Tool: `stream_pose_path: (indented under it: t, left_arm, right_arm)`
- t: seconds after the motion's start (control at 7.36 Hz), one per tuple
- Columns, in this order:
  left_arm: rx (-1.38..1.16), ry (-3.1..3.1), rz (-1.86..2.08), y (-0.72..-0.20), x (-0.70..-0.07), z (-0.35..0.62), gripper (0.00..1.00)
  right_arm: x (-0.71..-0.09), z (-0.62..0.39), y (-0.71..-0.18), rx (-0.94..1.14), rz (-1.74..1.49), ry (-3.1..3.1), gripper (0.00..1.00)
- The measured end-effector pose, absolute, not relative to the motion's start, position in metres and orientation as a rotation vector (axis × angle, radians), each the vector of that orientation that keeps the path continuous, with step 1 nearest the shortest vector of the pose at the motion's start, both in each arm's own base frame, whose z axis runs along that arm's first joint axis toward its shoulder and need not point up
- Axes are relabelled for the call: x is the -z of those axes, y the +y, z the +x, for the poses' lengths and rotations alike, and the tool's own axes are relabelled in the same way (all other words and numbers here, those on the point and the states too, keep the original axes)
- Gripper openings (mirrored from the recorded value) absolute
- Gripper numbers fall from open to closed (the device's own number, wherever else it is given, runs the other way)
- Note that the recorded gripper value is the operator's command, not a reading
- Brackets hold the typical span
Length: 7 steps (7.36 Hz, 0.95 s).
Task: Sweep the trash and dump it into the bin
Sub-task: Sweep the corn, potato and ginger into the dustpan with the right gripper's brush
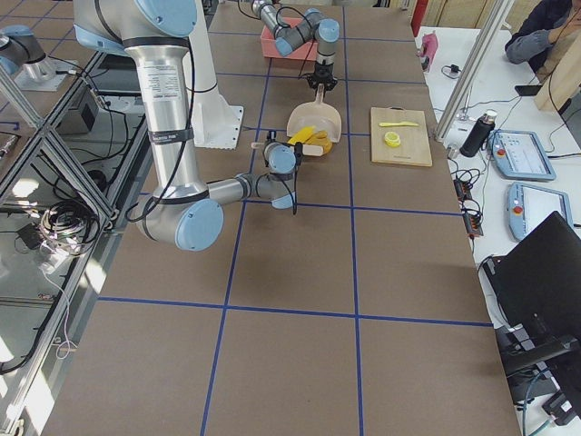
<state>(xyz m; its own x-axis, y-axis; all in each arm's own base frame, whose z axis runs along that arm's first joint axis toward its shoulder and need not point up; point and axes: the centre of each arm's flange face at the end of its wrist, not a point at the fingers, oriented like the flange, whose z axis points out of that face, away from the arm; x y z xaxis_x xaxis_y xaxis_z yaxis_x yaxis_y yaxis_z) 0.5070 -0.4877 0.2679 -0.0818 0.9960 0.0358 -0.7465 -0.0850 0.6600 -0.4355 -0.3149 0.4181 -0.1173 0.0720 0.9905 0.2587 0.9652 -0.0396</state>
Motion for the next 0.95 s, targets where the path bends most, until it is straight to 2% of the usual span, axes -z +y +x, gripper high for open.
stream_pose_path:
  t: [0.95]
  left_arm:
    - [-1.587,0.568,0.563,-0.489,-0.272,0.510,0.00]
  right_arm:
    - [-0.337,-0.522,-0.320,0.131,-0.262,-1.695,0.00]
